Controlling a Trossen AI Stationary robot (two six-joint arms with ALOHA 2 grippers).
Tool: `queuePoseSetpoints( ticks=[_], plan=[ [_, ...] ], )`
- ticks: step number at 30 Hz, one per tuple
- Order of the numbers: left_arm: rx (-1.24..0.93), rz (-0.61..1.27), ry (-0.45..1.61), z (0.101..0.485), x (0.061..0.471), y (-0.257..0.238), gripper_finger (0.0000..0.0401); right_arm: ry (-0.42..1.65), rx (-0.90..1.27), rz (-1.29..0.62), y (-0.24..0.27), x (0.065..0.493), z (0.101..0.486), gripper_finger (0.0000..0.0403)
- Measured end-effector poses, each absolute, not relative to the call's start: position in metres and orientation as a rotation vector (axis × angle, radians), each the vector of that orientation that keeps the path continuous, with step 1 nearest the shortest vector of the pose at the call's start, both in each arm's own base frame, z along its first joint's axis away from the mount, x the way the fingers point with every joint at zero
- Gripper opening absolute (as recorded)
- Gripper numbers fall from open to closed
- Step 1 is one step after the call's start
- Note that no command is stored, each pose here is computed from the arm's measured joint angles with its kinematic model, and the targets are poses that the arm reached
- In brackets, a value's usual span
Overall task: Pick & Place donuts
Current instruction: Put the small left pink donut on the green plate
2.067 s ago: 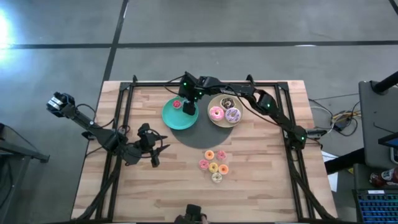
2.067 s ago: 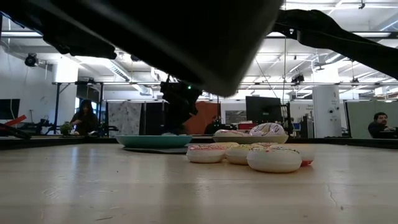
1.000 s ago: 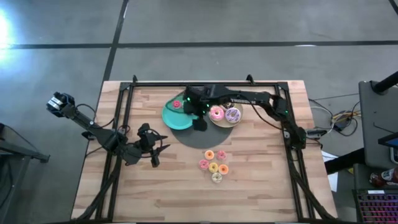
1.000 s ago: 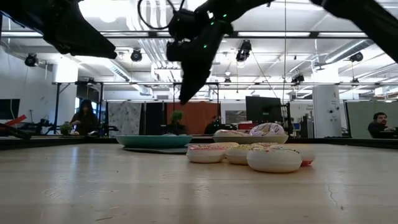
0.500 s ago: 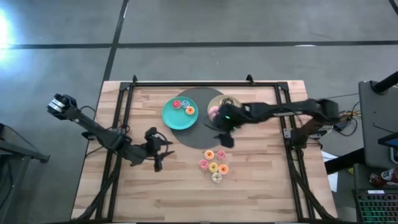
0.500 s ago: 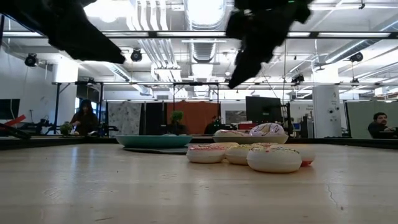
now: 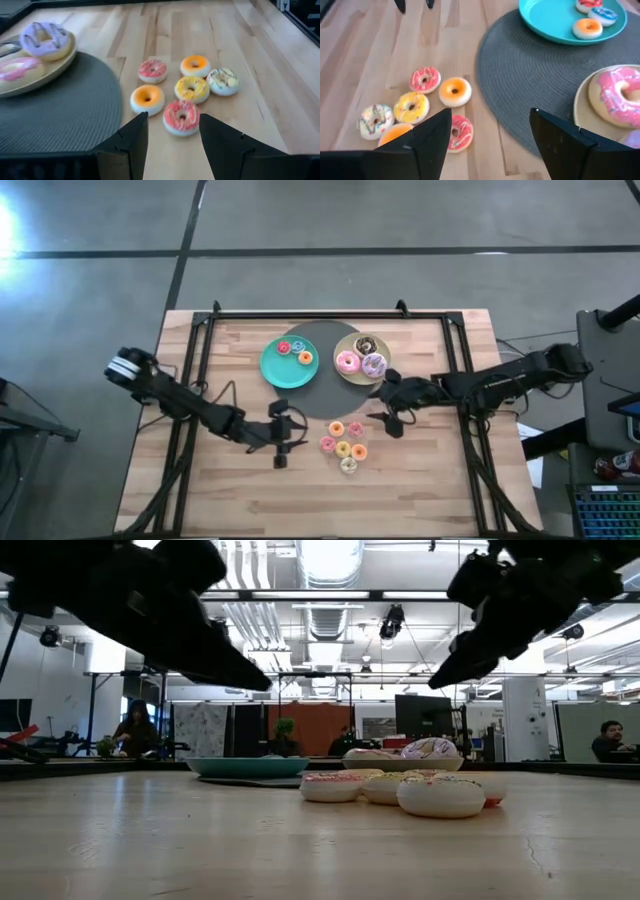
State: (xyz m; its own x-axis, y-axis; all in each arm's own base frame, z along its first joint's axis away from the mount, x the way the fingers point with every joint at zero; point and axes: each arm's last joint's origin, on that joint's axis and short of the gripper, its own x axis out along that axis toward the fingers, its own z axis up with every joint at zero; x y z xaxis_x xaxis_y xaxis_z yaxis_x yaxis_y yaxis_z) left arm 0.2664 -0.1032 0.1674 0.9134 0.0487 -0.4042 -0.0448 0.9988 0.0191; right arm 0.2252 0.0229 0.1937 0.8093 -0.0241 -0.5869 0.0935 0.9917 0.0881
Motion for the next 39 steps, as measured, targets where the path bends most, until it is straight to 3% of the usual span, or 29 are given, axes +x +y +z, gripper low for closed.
queuePoseSetpoints(
  ticks=[13, 25, 39],
  plan=[
    [-0.038, -0.071, 0.499, 0.137, 0.327, -0.111, 0.0164, 0.617, 0.106, -0.059, 0.028, 0.217, 0.182, 0.0253],
    [-0.05, -0.023, 0.509, 0.133, 0.329, -0.109, 0.0248, 0.622, 0.079, -0.05, 0.028, 0.217, 0.182, 0.0246],
    [-0.052, -0.004, 0.52, 0.132, 0.331, -0.103, 0.0259, 0.622, 0.069, -0.047, 0.028, 0.217, 0.182, 0.0238]
  ],
)
